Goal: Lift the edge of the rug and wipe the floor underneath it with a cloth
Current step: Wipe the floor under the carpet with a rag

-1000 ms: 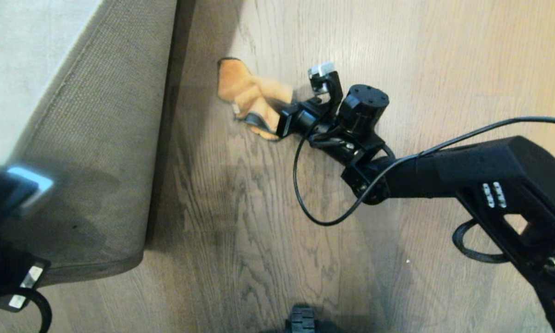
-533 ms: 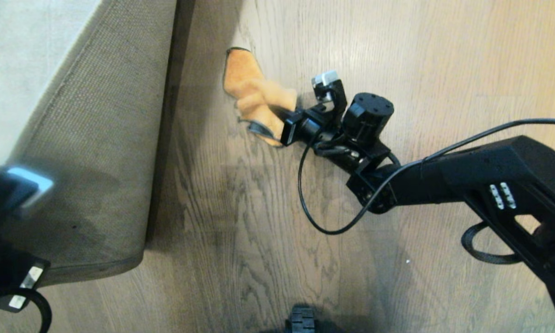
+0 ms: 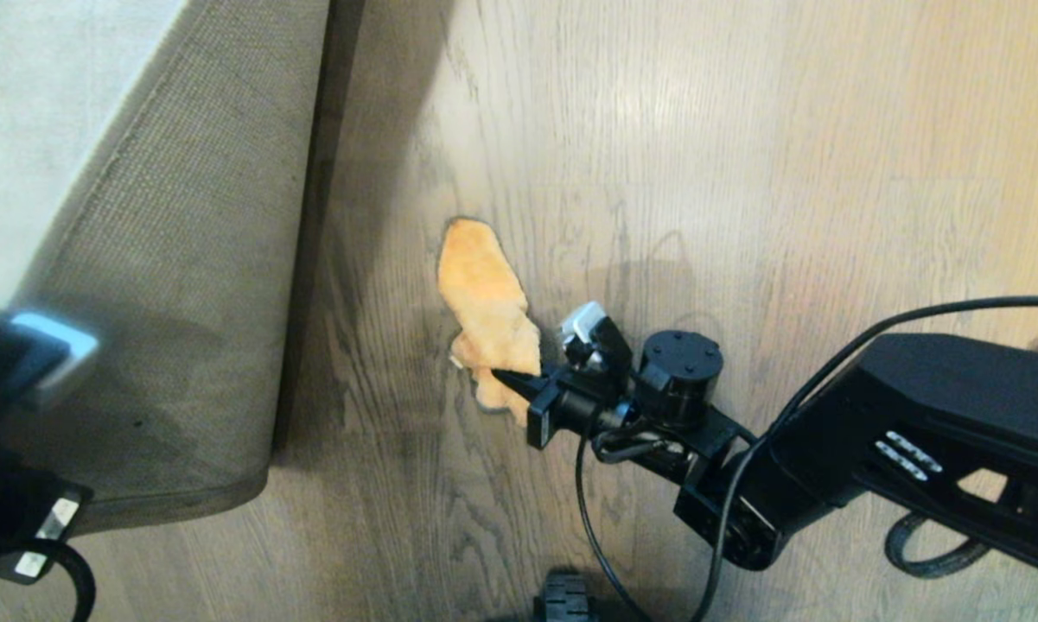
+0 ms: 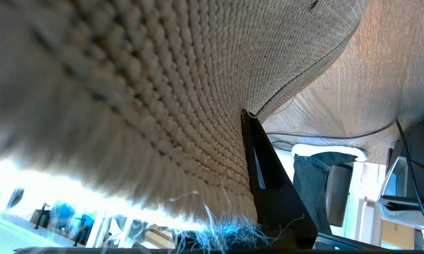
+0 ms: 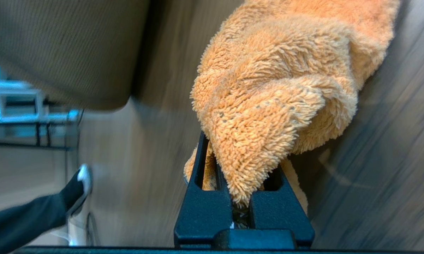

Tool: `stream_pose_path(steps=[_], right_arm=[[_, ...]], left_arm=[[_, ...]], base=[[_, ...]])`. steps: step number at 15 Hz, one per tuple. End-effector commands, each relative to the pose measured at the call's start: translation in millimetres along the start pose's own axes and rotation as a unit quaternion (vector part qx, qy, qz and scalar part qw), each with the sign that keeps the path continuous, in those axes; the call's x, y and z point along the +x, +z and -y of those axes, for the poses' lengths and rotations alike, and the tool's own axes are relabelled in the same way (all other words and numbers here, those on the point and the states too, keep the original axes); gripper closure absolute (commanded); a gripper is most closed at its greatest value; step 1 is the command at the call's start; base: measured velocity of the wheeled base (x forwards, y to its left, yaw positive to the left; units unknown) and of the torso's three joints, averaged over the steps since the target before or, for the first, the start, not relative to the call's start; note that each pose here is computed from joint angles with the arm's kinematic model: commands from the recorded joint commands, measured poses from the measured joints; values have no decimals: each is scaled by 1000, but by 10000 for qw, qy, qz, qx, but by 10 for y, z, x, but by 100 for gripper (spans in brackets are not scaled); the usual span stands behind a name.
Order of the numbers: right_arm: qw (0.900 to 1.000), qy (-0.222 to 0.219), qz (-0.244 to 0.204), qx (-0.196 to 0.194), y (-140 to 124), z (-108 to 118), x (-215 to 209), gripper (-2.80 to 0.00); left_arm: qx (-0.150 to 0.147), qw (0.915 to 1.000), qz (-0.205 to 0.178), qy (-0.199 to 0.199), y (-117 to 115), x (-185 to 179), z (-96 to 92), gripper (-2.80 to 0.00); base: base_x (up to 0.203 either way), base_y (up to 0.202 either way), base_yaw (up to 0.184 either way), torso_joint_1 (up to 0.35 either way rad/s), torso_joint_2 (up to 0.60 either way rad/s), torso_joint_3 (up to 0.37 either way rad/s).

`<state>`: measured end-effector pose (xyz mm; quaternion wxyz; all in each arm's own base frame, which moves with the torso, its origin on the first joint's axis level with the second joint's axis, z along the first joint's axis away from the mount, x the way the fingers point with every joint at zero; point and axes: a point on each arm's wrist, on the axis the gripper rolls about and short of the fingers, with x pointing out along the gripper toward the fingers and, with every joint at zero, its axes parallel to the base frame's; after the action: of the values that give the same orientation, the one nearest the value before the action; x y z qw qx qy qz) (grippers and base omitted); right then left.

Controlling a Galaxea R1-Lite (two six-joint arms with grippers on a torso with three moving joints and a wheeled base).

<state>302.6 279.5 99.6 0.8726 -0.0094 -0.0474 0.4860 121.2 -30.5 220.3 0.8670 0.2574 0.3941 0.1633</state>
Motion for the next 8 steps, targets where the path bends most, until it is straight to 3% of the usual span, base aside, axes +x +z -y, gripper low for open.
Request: stream_pose_path(steps=[1,4,8], right_arm=[[9997,67,-237,56,-95,-62,-85,0],[9997,80,-241,59,-190,-49,13,0],[9999,46,94,-13,-112,43,259,0]], left_arm=[[14,10000,-15,22,0,1,0,0],[14,10000,-15,27,-4,0,-1,0],[15,10000,-16,22,-4,1,0,0]], base=[[0,0,0,0,0,0],[0,0,0,0,0,0],[0,0,0,0,0,0]])
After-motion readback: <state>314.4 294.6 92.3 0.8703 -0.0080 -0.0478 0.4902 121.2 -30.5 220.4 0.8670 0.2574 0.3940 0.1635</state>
